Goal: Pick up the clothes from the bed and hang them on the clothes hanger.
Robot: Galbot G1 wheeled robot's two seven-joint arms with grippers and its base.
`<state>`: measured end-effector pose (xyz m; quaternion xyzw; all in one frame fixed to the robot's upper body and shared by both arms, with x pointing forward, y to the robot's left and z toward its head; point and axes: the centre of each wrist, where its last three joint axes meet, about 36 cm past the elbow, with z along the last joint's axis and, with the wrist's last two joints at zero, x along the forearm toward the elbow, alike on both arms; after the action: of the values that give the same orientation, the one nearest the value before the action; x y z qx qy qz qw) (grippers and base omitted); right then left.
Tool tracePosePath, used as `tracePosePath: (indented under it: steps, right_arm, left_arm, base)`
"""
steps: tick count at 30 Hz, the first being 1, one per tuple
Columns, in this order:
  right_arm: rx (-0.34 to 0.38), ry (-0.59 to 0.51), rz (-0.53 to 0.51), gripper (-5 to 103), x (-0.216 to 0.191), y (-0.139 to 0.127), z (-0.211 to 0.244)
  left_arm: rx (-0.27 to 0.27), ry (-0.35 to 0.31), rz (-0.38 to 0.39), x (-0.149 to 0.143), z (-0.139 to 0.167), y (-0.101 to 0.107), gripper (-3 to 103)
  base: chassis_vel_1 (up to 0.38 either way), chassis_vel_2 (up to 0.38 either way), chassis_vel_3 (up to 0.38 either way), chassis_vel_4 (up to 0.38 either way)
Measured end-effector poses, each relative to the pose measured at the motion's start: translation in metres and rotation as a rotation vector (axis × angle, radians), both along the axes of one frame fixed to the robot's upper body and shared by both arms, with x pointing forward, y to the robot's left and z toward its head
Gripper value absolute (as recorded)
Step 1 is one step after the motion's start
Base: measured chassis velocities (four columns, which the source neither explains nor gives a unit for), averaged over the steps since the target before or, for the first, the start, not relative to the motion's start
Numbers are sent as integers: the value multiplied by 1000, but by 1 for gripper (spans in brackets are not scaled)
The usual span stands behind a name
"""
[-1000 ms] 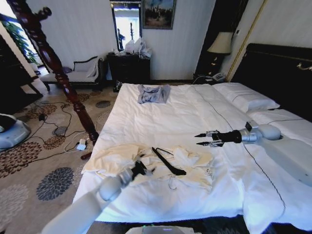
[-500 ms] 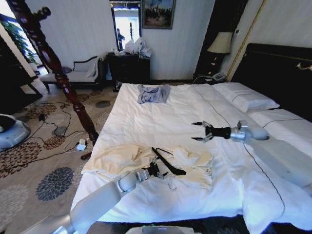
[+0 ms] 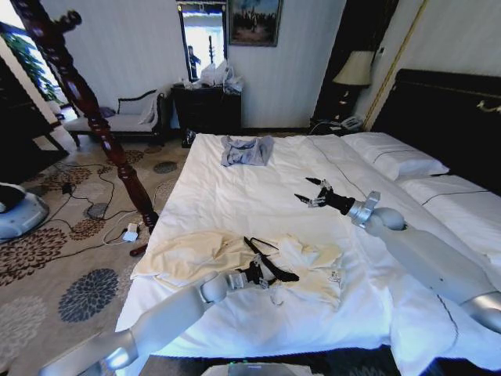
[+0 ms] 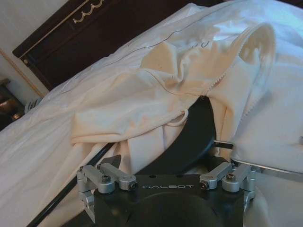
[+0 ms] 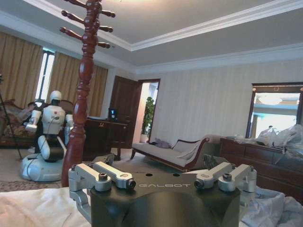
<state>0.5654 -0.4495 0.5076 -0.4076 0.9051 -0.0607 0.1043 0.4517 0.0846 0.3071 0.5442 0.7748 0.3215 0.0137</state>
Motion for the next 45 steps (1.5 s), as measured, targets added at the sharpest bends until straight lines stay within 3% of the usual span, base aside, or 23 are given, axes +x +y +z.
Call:
tracePosePath:
  steps: [3, 6, 10, 11, 14, 19, 23, 33, 38, 41, 45]
  right_arm:
    - [3, -6, -3, 100, -3, 1, -3]
    - [-1, -6, -3, 100, -5, 0, -3]
    - [-14, -13, -2, 100, -7, -3, -6]
    - [-14, -13, -2, 100, -7, -3, -6]
    - [-25, -19, 2, 100, -8, -4, -6]
    - [-33, -21, 5, 100, -9, -5, -6]
    - [-40, -20, 8, 100, -11, -6, -7]
    - [-60, -23, 4, 100, -17, -13, -8]
    - [-86, -15, -3, 100, -24, -14, -7]
    - [-129, 11, -114, 100, -42, -9, 6]
    - [-134, 19, -169, 100, -55, -1, 8]
  left_arm:
    - [-6, -19, -4, 5, -7, -11, 96]
    - [-9, -20, -2, 7, -7, -10, 86]
    - [-21, -21, 6, 6, 1, 2, 70]
    - [-21, -21, 6, 6, 1, 2, 70]
    - [-44, -24, 9, 6, 7, 12, 54]
    - [-68, -22, 0, 6, 12, 17, 43]
    - [-106, -2, 15, 7, 17, 20, 26]
    - [-190, 15, 70, 12, 24, 15, 24]
    - [-179, 8, 69, 10, 27, 23, 16]
    - [-179, 21, 99, 6, 22, 32, 15]
    - [-181, 32, 122, 6, 17, 34, 15]
  base:
    - [0, 0, 0, 0]
    - [0, 0, 0, 0]
    - [0, 0, 0, 0]
    - [0, 0, 0, 0]
    - [0, 0, 0, 0]
    - [0, 0, 0, 0]
    - [0, 0, 0, 0]
    - [0, 0, 0, 0]
    - [0, 0, 0, 0]
    - [0, 0, 0, 0]
    - [0, 0, 0, 0]
